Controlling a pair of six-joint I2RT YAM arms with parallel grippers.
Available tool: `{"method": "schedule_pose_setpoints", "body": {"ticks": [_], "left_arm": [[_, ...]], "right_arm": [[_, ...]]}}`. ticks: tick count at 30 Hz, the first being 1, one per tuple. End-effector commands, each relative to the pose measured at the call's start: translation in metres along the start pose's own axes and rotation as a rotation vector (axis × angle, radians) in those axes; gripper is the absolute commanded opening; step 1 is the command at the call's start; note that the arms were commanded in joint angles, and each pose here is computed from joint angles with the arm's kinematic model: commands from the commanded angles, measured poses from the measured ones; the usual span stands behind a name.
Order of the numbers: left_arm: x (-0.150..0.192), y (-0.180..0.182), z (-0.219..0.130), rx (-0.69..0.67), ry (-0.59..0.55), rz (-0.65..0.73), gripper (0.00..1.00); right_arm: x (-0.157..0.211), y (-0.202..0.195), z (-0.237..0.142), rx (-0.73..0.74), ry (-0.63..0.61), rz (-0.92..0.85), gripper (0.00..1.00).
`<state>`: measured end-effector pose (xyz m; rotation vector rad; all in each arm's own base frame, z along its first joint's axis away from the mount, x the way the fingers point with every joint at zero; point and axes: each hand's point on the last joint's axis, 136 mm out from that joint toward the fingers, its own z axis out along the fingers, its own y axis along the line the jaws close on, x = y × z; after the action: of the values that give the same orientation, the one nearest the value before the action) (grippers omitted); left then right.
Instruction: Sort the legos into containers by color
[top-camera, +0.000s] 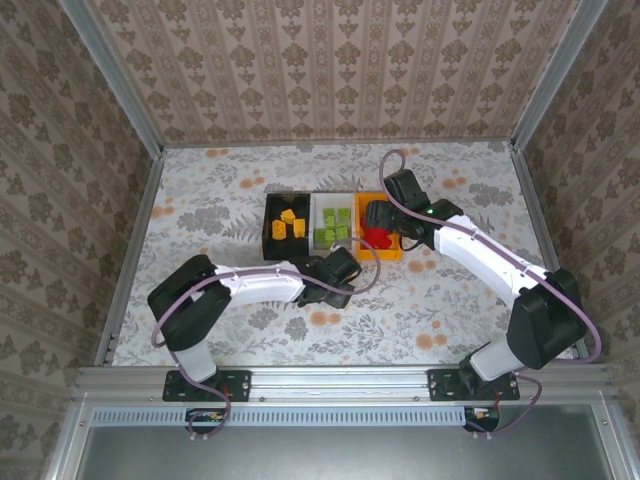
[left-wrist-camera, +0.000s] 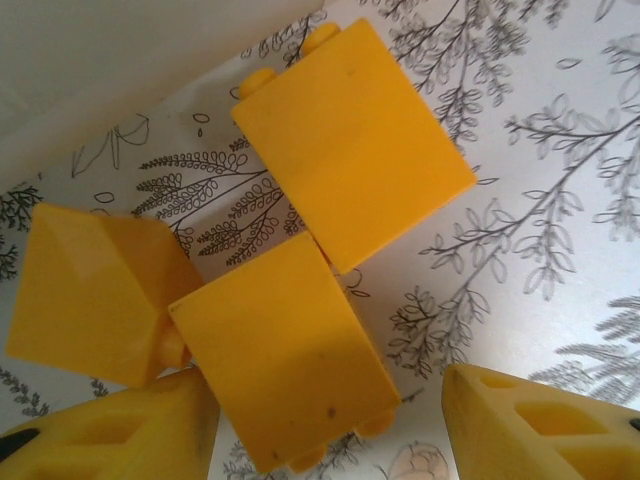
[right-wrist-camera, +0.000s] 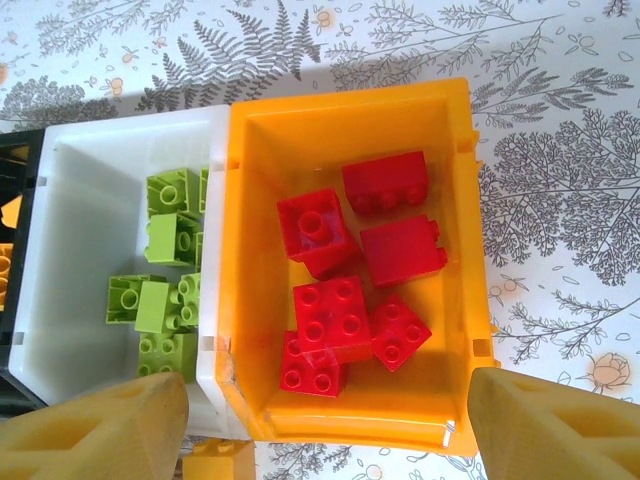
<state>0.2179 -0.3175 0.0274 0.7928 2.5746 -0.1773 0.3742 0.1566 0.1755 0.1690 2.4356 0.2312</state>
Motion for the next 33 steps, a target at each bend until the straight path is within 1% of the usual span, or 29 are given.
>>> {"method": "schedule_pose_setpoints", "body": {"ticks": [1,9,13,17,23,26,28,31,33], "left_arm": [[-0.007,0.001,0.003,-0.04,-0.01,0.043,0.59],[-0.001,0.002,0.003,-0.053,-0.01,0.043,0.4],[0.003,-0.001,-0.002,-0.041,-0.012,0.042,0.35],[0.009,-0.001,-0.018,-0.031,-0.025,0.026,0.33],[0.009,0.004,-0.061,0.024,-0.092,-0.048,0.32],[0.003,0.021,-0.08,0.015,-0.097,-0.111,0.32],[-0.007,0.037,-0.09,0.009,-0.125,-0.149,0.32],[-0.032,0.073,-0.103,-0.027,-0.191,-0.234,0.32],[-0.051,0.1,-0.106,-0.058,-0.238,-0.306,0.33]], "right_arm": [[-0.005,-0.003,-0.009,-0.012,-0.029,0.017,0.75],[-0.004,-0.005,-0.008,-0.011,-0.031,0.022,0.75],[-0.003,-0.006,-0.007,-0.011,-0.03,0.025,0.75],[-0.002,-0.008,-0.007,-0.009,-0.027,0.028,0.75],[0.003,-0.009,-0.007,-0.018,-0.022,0.035,0.75],[0.006,-0.01,-0.008,-0.021,-0.024,0.038,0.75],[0.007,-0.011,-0.01,-0.023,-0.025,0.04,0.75],[0.013,-0.013,-0.007,-0.019,-0.011,0.041,0.75],[0.016,-0.015,-0.005,-0.017,-0.004,0.041,0.75]]}}
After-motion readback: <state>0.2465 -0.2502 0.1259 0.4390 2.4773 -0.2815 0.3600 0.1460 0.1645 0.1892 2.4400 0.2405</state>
